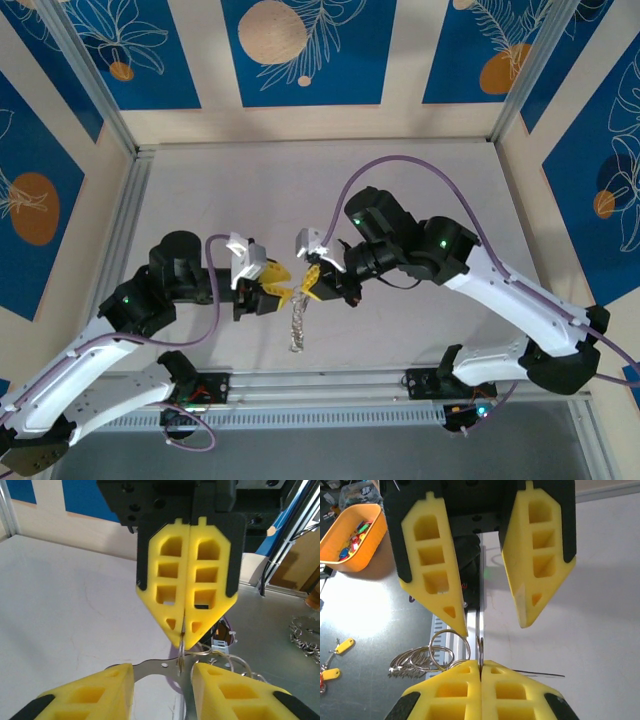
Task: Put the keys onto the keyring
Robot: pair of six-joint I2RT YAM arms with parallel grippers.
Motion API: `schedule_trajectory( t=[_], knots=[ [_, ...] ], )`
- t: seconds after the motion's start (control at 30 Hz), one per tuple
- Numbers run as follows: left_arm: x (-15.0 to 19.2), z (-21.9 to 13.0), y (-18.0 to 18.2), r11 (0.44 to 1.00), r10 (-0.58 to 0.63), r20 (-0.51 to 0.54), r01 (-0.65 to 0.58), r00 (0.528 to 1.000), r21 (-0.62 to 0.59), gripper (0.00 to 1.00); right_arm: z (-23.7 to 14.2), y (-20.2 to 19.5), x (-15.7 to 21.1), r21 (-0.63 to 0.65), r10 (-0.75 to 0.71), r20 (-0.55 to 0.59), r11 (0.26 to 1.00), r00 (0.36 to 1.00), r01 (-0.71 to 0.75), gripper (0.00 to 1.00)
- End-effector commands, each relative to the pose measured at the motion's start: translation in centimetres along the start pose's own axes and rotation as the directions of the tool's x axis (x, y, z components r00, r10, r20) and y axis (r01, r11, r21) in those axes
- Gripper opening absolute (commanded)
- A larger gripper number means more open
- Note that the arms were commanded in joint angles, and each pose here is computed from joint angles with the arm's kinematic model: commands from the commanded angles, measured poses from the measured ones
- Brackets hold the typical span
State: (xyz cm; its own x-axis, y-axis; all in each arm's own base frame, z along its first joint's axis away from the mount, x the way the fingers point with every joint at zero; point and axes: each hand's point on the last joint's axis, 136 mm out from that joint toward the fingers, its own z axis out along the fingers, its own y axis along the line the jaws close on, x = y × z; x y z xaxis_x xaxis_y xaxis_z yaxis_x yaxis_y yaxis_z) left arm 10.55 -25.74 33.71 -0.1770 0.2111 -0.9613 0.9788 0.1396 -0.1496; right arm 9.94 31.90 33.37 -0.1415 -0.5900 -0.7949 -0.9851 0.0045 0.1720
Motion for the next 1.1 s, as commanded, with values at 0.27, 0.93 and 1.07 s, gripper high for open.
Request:
schedule_trajectory(
  t=[0.27,0.93,1.07],
  knots=[
    [-1.2,-0.5,-1.6,0.996,0.052,0.042,-0.054,0.998,0.068,0.34,-0.4,1.4,-2.2,-0.042,-0.093,0.016,0.995,0.996,0.094,0.0],
    [-1.3,-0.1,-1.1,0.997,0.052,0.037,-0.054,0.998,0.056,0.0,-0.5,1.7,-2.6,-0.03,-0.154,0.049,0.987,0.987,0.155,0.0],
    [-1.2,0.1,-0.9,0.997,0.043,0.032,-0.045,0.999,0.057,0.11,-0.7,1.9,-2.8,-0.035,-0.161,0.068,0.986,0.985,0.164,0.0]
  ],
)
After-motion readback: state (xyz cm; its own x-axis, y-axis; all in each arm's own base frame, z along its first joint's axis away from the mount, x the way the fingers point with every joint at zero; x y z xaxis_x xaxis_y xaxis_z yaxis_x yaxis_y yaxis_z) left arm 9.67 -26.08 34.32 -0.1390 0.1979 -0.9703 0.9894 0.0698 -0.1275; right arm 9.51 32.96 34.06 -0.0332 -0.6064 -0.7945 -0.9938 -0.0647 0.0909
